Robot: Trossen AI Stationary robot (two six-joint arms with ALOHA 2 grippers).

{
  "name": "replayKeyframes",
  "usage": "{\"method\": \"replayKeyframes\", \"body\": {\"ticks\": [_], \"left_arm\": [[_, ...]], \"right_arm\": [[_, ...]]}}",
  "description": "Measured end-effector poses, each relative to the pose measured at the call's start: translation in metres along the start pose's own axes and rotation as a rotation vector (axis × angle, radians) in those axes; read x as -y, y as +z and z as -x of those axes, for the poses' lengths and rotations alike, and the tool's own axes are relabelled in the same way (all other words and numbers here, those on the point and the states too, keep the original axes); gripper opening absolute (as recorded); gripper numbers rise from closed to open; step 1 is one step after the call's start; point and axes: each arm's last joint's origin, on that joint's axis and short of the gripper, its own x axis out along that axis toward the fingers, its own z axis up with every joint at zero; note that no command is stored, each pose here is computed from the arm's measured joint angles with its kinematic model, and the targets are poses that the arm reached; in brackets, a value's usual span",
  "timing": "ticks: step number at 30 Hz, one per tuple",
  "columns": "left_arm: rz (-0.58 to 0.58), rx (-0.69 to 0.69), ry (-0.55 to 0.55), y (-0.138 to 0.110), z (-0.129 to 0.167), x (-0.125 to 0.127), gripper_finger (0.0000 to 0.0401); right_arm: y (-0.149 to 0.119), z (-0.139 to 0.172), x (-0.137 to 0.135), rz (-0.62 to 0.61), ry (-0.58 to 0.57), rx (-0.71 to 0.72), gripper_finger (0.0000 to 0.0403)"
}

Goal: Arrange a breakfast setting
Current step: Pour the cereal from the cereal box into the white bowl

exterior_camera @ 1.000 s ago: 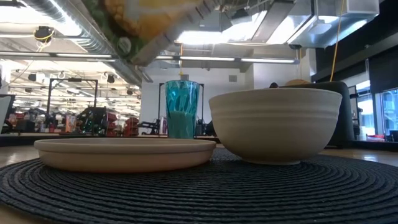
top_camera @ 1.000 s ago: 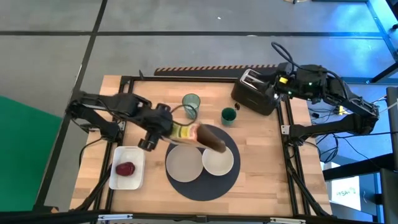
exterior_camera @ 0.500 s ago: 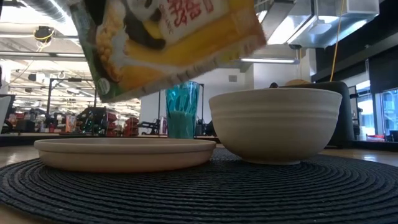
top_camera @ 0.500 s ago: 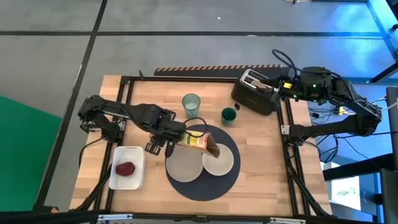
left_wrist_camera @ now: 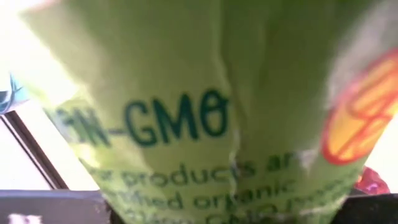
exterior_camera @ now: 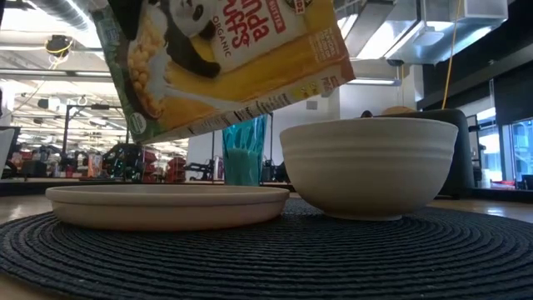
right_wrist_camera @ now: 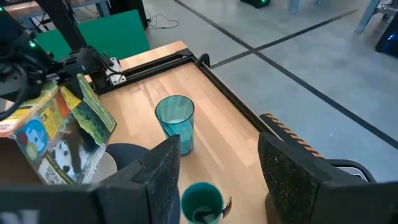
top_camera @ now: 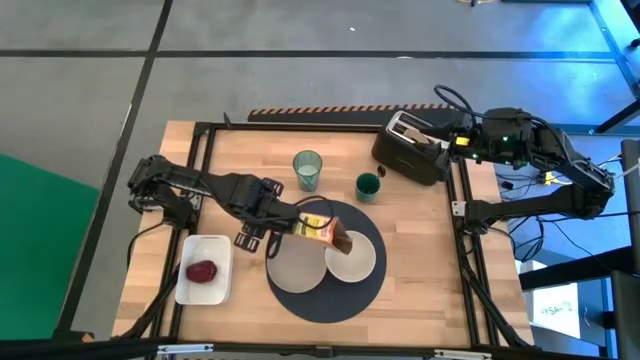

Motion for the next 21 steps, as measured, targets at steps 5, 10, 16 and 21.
{"method": "replayKeyframes", "body": {"ticks": [5, 10, 16, 21], "left_arm": [[-0.036, -0.002, 0.051, 0.0004, 0.0009, 0.0034, 0.0183], [-0.079, -0.01, 0.101, 0.0003, 0.001, 0.002, 0.0183], [-0.155, -0.037, 0.161, 0.0043, -0.0035, 0.0005, 0.0183], [-0.165, -0.055, 0.174, 0.0067, -0.0069, 0.0003, 0.0184]], "right_arm": [[-0.0005, 0.0003, 0.0002, 0.001, -0.002, -0.004, 0.0207], [-0.0004, 0.0001, 0.0001, 0.001, -0.002, -0.004, 0.0207], [-0.0005, 0.0001, 0.0001, -0.004, -0.001, -0.004, 0.0207], [-0.0005, 0.0001, 0.0001, -0.004, -0.001, -0.005, 0.0207]]}}
